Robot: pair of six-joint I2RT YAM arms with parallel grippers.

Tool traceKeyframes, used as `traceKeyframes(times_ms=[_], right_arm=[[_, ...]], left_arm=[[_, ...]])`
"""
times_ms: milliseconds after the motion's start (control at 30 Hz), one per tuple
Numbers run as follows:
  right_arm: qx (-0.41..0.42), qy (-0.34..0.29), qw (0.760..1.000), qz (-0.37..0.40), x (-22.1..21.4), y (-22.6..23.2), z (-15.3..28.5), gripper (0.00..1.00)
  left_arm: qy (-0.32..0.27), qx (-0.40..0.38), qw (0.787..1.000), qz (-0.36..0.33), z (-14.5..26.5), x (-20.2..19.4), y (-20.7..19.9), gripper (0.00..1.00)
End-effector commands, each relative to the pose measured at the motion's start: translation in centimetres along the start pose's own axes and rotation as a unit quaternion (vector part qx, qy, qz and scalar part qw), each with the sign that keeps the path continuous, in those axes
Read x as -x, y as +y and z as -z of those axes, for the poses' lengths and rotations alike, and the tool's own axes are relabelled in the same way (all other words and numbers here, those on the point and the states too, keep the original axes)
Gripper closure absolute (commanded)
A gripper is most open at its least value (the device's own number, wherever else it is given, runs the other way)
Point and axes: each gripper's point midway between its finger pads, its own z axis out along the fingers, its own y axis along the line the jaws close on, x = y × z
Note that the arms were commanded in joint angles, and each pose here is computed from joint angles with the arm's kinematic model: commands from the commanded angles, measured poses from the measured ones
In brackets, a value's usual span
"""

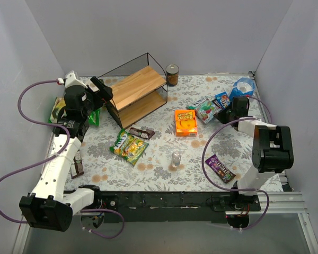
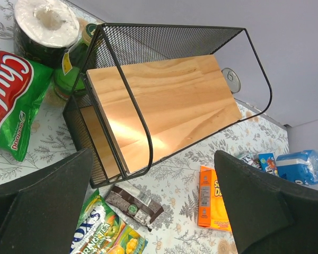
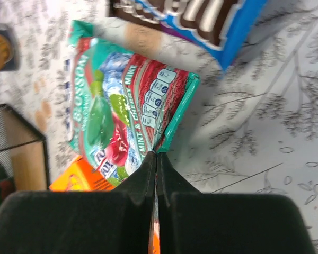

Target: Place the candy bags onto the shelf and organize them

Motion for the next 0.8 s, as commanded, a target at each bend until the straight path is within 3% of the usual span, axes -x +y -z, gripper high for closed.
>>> traceKeyframes(times_ms=[0,400,600,767], right_arm=[[0.127,-0.024,0.991,0.026,3.3,8.1,4.0,0.99],[0.287,-0.069,0.954,0.06,7.1,18.4,12.8,0.99],[0.345,-0.059,0.931,0.104,5.6,23.6,15.8,0.99],[0.41,-0.065,0.896,0.156,3.1,29.2,18.8,0.99]], left_arm=[[0.002,-0.015,1.0,-0.002,0.7,0.6,-0.9,0.02],[0.003,-0.021,1.0,0.005,1.2,0.2,-0.9,0.02],[0.0,-0.001,1.0,0.012,1.4,0.5,-0.3,0.02],[0.008,0.033,0.999,0.019,1.6,0.2,0.8,0.02]])
